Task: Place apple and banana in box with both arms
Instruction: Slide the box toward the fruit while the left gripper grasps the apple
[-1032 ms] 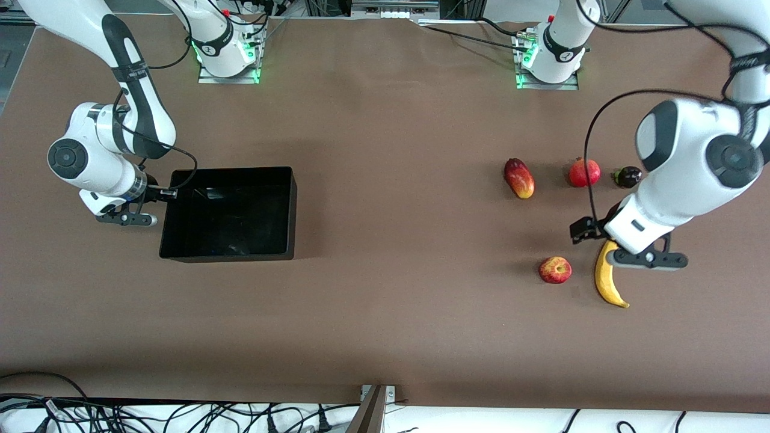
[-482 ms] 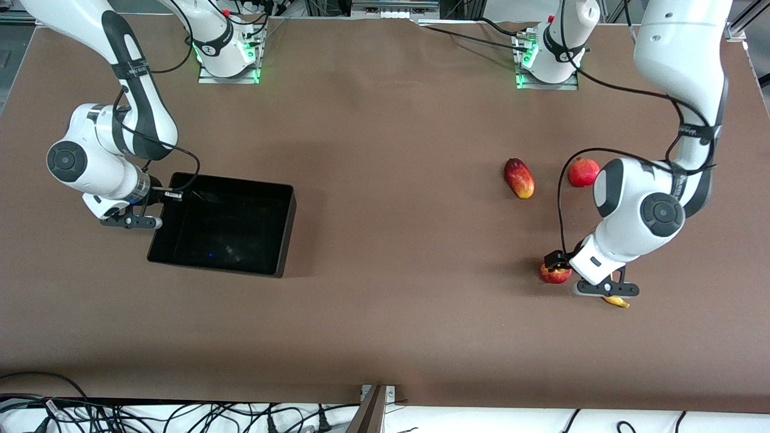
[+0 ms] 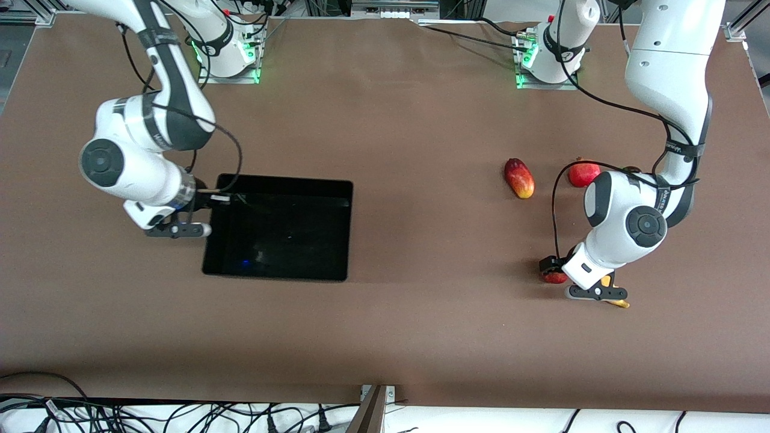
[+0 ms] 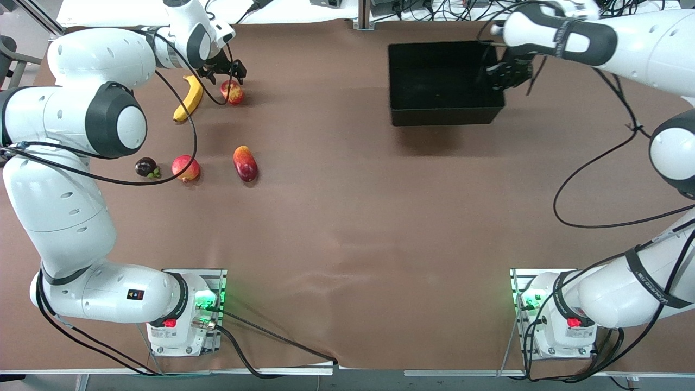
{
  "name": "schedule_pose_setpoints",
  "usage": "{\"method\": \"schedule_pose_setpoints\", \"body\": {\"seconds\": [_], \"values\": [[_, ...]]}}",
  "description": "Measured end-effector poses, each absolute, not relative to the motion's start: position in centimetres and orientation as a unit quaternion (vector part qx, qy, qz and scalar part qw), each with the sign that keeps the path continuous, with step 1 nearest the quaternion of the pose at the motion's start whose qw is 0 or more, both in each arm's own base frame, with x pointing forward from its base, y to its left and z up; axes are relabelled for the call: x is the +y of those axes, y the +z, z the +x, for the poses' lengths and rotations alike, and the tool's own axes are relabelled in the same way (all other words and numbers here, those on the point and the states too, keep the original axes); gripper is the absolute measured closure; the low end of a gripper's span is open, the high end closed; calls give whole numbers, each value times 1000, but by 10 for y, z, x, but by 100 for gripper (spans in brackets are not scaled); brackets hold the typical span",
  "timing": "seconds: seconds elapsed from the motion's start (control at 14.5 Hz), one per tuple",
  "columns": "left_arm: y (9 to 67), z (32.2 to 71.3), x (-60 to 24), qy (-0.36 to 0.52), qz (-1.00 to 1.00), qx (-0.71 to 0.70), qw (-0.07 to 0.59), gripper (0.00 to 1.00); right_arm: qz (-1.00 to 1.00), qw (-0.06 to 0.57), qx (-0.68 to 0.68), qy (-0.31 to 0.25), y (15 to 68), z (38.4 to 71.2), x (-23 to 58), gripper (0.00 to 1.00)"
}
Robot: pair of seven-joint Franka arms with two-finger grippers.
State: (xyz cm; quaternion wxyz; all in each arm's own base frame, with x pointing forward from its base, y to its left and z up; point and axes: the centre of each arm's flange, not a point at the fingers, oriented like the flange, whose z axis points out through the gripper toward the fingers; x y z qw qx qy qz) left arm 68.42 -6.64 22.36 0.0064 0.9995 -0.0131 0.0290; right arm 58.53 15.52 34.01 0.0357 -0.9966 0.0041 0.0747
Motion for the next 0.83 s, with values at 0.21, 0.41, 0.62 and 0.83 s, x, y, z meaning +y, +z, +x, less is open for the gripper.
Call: {"method": "schedule_pose_setpoints", "body": {"seconds": [0.21, 0.41, 0.62, 0.83], "values": [[208, 684, -68, 29, 999, -13, 7, 0, -996, 35, 11, 82, 331, 561, 238, 95], [193, 682, -70, 25, 1000, -11, 8, 0, -997, 27, 27, 71, 316, 536, 331, 95], [187, 682, -70, 28, 1000, 1, 8, 7, -997, 24, 43, 59, 292, 520, 402, 95], [186, 683, -72, 33, 999, 10, 10, 29, -997, 26, 52, 55, 274, 516, 446, 95]]}}
